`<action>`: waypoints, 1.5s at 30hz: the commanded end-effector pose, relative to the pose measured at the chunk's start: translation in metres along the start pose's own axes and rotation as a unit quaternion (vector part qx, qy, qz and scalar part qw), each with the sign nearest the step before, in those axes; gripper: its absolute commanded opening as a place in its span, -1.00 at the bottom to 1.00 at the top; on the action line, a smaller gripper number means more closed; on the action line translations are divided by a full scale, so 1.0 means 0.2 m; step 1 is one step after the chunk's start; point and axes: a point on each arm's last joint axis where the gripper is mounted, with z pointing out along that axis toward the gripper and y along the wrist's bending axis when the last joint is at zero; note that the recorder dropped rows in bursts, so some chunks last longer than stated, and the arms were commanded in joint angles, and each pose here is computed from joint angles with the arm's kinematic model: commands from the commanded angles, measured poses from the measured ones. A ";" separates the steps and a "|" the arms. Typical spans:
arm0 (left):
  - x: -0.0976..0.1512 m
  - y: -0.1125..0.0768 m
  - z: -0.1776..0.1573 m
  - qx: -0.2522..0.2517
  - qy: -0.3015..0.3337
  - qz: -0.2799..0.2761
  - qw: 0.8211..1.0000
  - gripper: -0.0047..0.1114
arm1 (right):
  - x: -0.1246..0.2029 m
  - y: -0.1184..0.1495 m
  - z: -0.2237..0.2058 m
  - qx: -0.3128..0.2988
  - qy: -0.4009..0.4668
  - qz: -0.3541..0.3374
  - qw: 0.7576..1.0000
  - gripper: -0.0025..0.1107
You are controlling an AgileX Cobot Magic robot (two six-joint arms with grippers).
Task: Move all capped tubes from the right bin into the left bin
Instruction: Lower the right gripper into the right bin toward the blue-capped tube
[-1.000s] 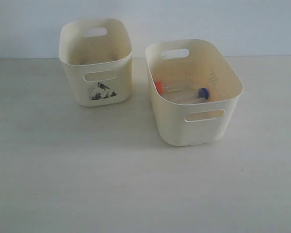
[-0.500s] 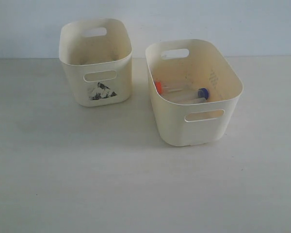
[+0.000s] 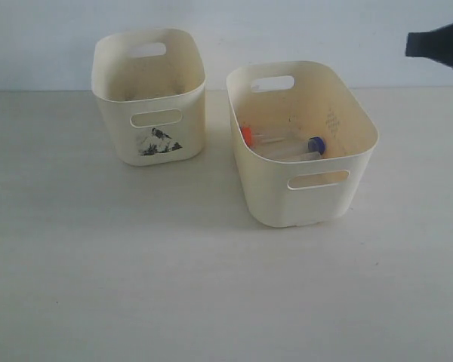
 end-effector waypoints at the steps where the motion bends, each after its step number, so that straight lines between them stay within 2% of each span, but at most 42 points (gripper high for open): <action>1: -0.01 0.00 0.00 0.001 -0.006 -0.008 1.000 -0.84 | -0.10 0.11 0.10 -0.041 0.069 -0.122 0.989 -0.96; 4: -0.01 0.00 0.00 0.001 -0.006 -0.008 1.000 -0.84 | -0.19 0.25 0.16 -0.092 0.083 -0.282 0.951 -0.96; 5: -0.01 0.00 0.00 0.001 -0.006 -0.008 1.000 -0.84 | -0.20 0.30 0.20 -0.111 0.088 -0.351 0.926 -0.96; 7: -0.01 0.00 0.00 0.001 -0.006 -0.008 1.000 -0.84 | -0.23 0.39 0.25 -0.138 0.079 -0.438 0.885 -0.96; 8: -0.01 0.00 0.00 0.001 -0.006 -0.008 1.000 -0.84 | -0.24 0.44 0.28 -0.155 0.070 -0.497 0.851 -0.96; 10: -0.01 0.00 0.00 0.001 -0.006 -0.008 1.000 -0.84 | -0.25 0.51 0.33 -0.171 0.056 -0.564 0.806 -0.96; 11: -0.01 0.00 0.00 0.001 -0.006 -0.008 1.000 -0.84 | -0.24 0.55 0.36 -0.180 0.047 -0.606 0.774 -0.96; 14: -0.01 0.00 0.00 0.001 -0.006 -0.008 1.000 -0.84 | -0.19 0.59 0.45 -0.197 0.051 -0.680 0.705 -0.96; 15: -0.01 0.00 0.00 0.001 -0.006 -0.008 1.000 -0.84 | -0.18 0.59 0.48 -0.201 0.058 -0.693 0.690 -0.96; 23: -0.01 0.00 0.00 0.001 -0.006 -0.008 1.000 -0.84 | -0.06 0.54 0.68 -0.233 0.184 -0.722 0.624 -0.96; 28: -0.01 0.00 0.00 0.001 -0.006 -0.008 1.000 -0.84 | -0.02 0.55 0.78 -0.237 0.193 -0.724 0.618 -0.96; 30: -0.01 0.00 0.00 0.001 -0.006 -0.008 1.000 -0.84 | 0.01 0.56 0.83 -0.233 0.189 -0.718 0.628 -0.96; 33: -0.01 0.00 0.00 0.001 -0.006 -0.008 1.000 -0.84 | 0.06 0.57 0.89 -0.223 0.196 -0.682 0.668 -0.96; 36: -0.01 0.00 0.00 0.001 -0.006 -0.008 1.000 -0.84 | 0.08 0.57 0.91 -0.223 0.196 -0.681 0.670 -0.96; 39: -0.01 0.00 0.00 0.001 -0.006 -0.008 1.000 -0.84 | 0.11 0.58 0.94 -0.221 0.195 -0.676 0.675 -0.69; 42: -0.01 0.00 0.00 0.001 -0.006 -0.008 1.000 -0.84 | 0.15 0.58 0.98 -0.221 0.194 -0.675 0.677 -0.25; 45: -0.01 0.00 0.00 0.001 -0.006 -0.008 1.000 -0.84 | 0.19 0.58 1.01 -0.224 0.200 -0.671 0.678 -0.19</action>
